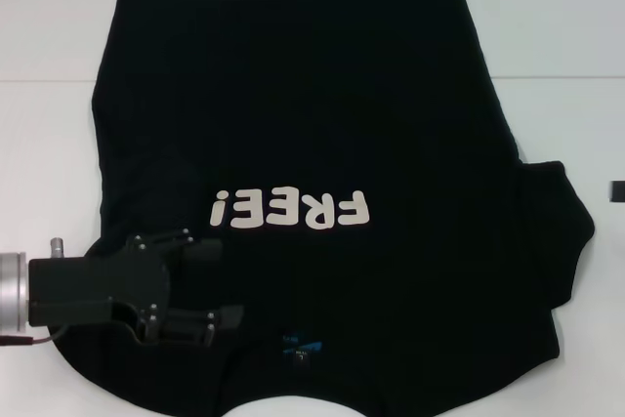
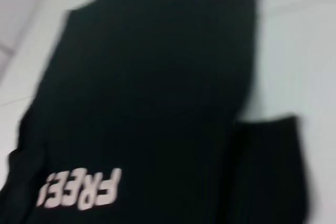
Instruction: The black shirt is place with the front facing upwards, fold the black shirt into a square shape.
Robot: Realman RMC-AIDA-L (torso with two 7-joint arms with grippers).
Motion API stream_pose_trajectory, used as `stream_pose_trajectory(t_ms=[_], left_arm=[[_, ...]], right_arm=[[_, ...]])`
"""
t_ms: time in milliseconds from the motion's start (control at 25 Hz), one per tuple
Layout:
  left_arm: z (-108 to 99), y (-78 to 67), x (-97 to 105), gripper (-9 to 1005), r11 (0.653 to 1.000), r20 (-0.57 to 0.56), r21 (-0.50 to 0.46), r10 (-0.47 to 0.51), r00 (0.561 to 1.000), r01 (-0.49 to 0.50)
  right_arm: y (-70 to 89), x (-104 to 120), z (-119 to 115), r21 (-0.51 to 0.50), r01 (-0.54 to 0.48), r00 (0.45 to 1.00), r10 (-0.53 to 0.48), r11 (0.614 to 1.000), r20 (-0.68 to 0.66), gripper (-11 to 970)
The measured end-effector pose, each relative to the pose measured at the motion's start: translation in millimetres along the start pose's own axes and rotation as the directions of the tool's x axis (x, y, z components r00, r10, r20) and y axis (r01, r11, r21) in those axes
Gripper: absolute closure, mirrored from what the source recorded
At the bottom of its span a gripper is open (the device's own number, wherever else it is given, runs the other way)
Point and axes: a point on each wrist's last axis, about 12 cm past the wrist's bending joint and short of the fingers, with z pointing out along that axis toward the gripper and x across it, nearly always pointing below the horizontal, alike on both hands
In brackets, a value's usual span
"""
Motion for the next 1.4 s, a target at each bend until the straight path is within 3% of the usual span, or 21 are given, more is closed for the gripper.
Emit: stream_pose_trajectory(t_ms=[80,240,920,1400], left_arm=[[0.3,0.0,0.3,82,1.000,-0.001,-0.003,0.005,1.000,-0.005],[-0.1,0.0,0.5,82,1.000,0.001,-0.006,0.006,1.000,-0.006],[-1.9,-1.1,2.7,83,1.000,0.002,-0.012,0.001,1.000,-0.001],[-2.2,-1.4,3.3,83,1.000,0.002,-0.013,0.000,1.000,0.000]], right_arm=[[-1.8,-4.8,-5.9,0.044,-0.106,0.993,0.108,0.993,-0.045,43],[-0.8,-12.5,-8.4,0.119,-0.184,0.974,0.197,0.976,-0.109,43],[7.8,-7.3,56.6,0.150,-0.193,0.956,0.220,0.970,-0.193,43],[17.9,-5.7,78.9,0.139,-0.174,0.961,0.199,0.975,-0.192,44]])
